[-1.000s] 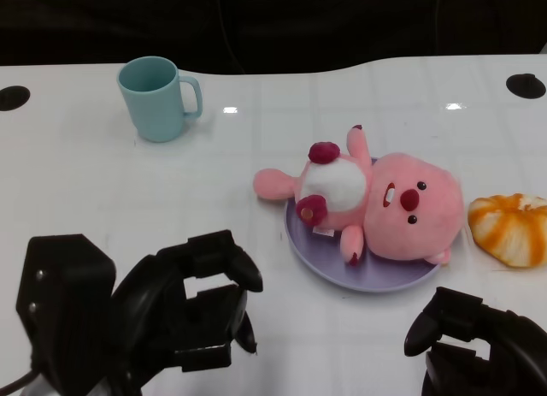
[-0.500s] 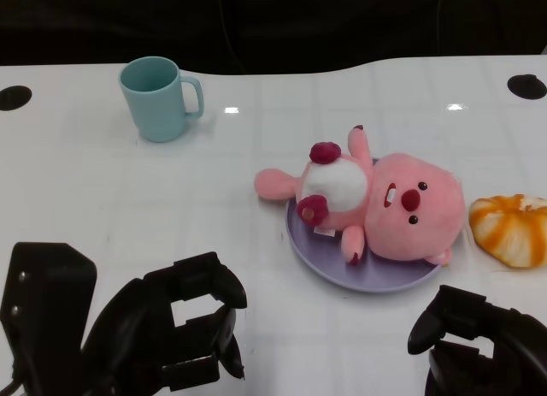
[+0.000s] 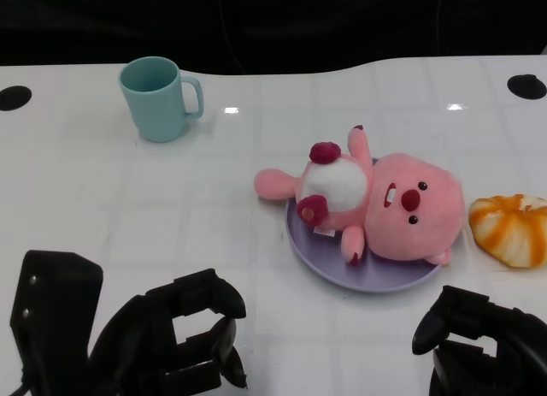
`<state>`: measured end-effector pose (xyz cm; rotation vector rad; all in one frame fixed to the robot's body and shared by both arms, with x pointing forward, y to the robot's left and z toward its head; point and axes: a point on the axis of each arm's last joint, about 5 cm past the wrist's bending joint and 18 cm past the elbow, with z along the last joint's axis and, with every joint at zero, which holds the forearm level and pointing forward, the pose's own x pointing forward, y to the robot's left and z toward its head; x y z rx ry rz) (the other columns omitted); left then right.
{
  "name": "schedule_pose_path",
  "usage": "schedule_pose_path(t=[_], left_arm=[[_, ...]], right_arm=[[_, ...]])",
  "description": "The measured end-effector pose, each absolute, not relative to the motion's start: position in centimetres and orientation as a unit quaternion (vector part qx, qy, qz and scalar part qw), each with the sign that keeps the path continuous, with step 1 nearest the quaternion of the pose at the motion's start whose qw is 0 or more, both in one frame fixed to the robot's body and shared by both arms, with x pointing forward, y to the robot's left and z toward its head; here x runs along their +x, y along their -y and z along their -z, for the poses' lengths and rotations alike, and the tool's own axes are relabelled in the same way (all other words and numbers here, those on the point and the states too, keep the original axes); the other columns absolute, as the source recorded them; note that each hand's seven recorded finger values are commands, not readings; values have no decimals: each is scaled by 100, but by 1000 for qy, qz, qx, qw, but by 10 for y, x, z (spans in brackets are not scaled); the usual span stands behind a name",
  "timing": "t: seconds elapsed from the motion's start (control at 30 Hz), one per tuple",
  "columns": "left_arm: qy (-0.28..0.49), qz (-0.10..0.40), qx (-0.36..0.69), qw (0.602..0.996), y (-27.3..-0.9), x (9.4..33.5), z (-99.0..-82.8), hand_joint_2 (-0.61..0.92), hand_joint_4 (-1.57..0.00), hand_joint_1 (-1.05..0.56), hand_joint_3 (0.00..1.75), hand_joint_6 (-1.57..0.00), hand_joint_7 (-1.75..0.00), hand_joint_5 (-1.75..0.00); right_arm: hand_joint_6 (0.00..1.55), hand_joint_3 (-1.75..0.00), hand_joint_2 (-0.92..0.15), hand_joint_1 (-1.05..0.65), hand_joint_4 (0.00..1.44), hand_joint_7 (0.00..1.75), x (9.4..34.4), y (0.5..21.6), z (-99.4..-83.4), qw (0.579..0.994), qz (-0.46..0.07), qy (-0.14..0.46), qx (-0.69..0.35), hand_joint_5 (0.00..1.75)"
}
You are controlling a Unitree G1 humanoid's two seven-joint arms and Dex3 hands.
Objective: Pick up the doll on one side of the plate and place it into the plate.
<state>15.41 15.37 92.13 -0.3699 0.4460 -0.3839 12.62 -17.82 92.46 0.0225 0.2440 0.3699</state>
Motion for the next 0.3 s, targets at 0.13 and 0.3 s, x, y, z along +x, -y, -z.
schedule_pose_path(t=[0.13, 0.3], left_arm=[[-220, 186, -184, 940, -155, 154, -920, 69, -74, -11, 107, -70, -157, -175], [-220, 184, -187, 940, -156, 154, -920, 69, -76, -12, 105, -73, -155, -175]], right_arm=[[50, -118, -67, -6, 64, 157, 126, 178, -925, 976, -183, -121, 12, 175], [50, -118, -68, -6, 64, 158, 126, 178, -925, 975, -184, -121, 11, 175]])
